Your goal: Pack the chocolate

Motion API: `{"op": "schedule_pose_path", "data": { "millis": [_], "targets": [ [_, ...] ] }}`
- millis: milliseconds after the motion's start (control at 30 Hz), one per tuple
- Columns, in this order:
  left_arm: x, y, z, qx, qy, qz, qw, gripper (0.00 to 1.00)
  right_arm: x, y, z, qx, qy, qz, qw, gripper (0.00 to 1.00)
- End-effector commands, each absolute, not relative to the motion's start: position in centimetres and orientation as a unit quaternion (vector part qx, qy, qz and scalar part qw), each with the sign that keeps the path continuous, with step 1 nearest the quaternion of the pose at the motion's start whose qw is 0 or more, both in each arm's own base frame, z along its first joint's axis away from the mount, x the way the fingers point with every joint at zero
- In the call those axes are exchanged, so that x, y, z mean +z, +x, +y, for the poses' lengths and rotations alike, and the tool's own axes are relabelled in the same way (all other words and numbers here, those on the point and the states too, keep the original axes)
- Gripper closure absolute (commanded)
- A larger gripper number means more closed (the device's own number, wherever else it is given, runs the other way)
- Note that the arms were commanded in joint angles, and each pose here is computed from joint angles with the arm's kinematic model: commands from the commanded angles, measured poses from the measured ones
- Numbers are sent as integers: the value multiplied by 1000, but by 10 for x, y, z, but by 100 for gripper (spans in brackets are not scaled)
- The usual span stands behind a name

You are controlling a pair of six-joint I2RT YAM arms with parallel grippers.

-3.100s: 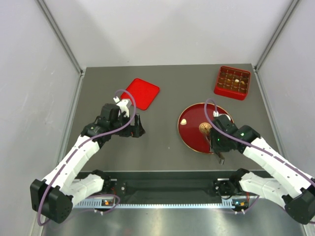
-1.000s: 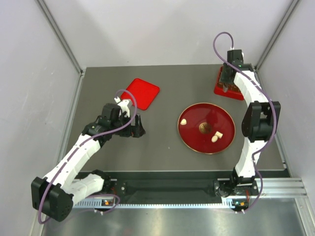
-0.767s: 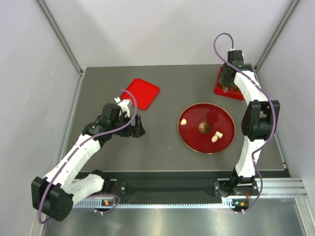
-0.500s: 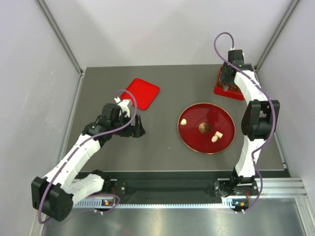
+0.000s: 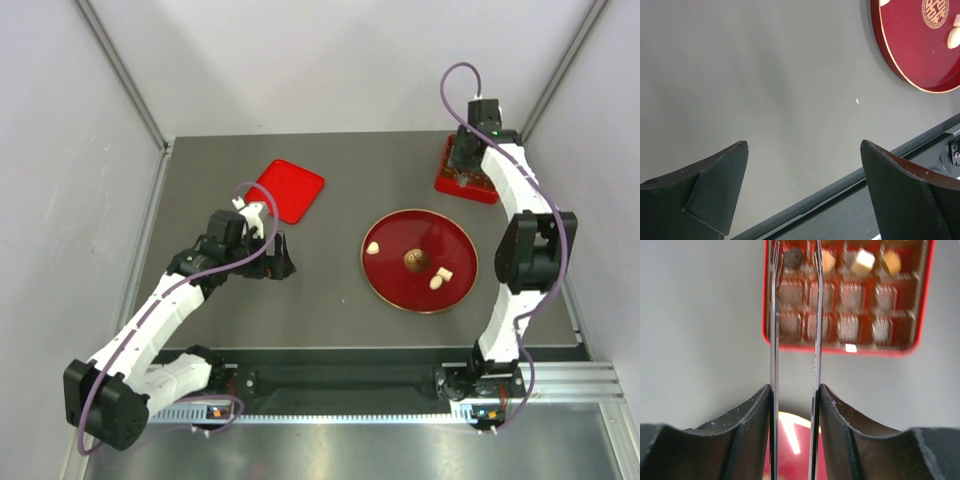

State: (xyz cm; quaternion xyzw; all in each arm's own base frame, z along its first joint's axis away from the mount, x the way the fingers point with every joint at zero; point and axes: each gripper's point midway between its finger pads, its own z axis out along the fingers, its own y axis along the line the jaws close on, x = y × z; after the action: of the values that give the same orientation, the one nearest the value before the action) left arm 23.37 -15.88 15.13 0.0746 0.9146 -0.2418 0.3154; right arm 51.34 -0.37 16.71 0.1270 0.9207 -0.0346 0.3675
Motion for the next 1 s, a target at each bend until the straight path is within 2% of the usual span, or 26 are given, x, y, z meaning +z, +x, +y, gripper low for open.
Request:
{"op": "schedule_pose_path", "data": {
  "millis": [0,67,333,533,767,967],
  "targets": [
    [155,236,-160,-243,77,910,328,1,232,475,-10,-25,155,899,409,59],
    [155,236,-160,-243,77,910,328,1,215,453,-6,-20,162,908,385,59],
    [161,234,-163,-254,84,904,333,1,207,360,30,8,137,926,351,59],
    [164,233,-162,-244,81,902,346,2,160,283,53,36,151,943,295,59],
    [163,226,-168,-231,93,904,347,2,132,236,55,40,171,949,263,58],
    [164,225,-169,-230,95,904,348,2,126,218,54,36,183,949,253,57]
  ]
}}
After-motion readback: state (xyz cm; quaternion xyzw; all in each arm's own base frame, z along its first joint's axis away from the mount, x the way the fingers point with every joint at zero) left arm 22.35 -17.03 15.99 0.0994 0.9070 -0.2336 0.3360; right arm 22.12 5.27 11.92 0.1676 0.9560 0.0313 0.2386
